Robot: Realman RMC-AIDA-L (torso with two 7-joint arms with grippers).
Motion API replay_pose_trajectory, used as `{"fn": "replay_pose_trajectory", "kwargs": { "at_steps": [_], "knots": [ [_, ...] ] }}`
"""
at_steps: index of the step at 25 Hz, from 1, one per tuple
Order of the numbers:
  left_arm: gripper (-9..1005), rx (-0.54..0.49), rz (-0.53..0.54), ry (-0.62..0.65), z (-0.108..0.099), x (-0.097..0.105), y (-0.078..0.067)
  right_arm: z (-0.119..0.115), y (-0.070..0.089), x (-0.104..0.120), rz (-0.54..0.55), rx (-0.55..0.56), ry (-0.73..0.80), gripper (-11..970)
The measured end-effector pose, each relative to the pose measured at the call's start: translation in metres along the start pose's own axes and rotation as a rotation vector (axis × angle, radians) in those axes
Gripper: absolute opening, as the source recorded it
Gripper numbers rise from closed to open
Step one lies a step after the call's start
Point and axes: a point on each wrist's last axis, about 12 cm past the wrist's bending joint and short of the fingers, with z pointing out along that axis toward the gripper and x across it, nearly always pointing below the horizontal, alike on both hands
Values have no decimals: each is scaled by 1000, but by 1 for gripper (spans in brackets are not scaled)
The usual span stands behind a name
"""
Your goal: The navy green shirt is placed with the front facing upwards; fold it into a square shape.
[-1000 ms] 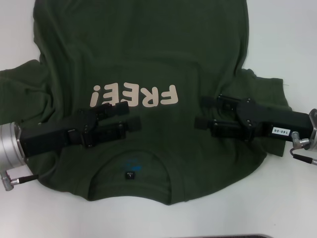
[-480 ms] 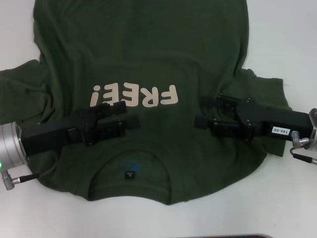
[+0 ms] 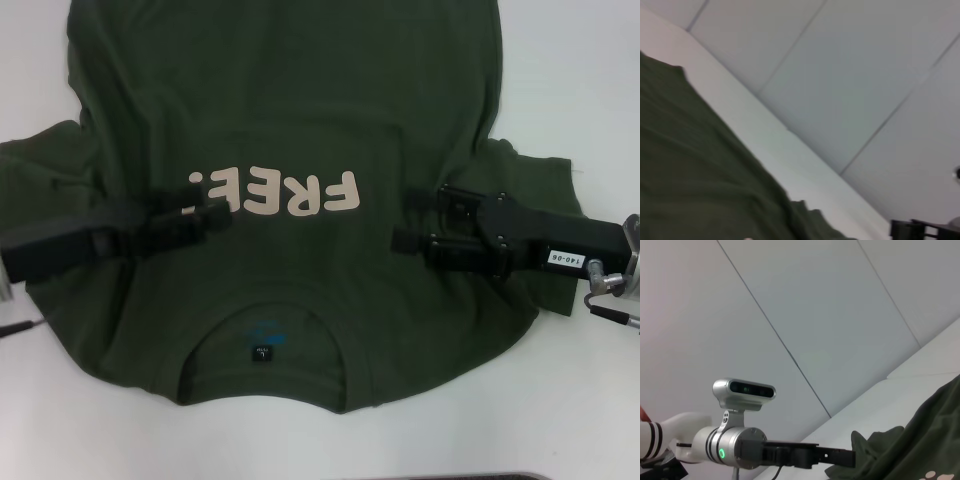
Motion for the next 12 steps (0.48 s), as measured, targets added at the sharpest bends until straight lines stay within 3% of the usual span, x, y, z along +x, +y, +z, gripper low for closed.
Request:
{"fn": "replay_pose_trajectory", "kwargs": {
  "at_steps": [12],
  "knots": [
    [872, -208, 34, 11, -39, -29, 24, 1, -1, -3, 10, 7, -23, 884]
  ]
}}
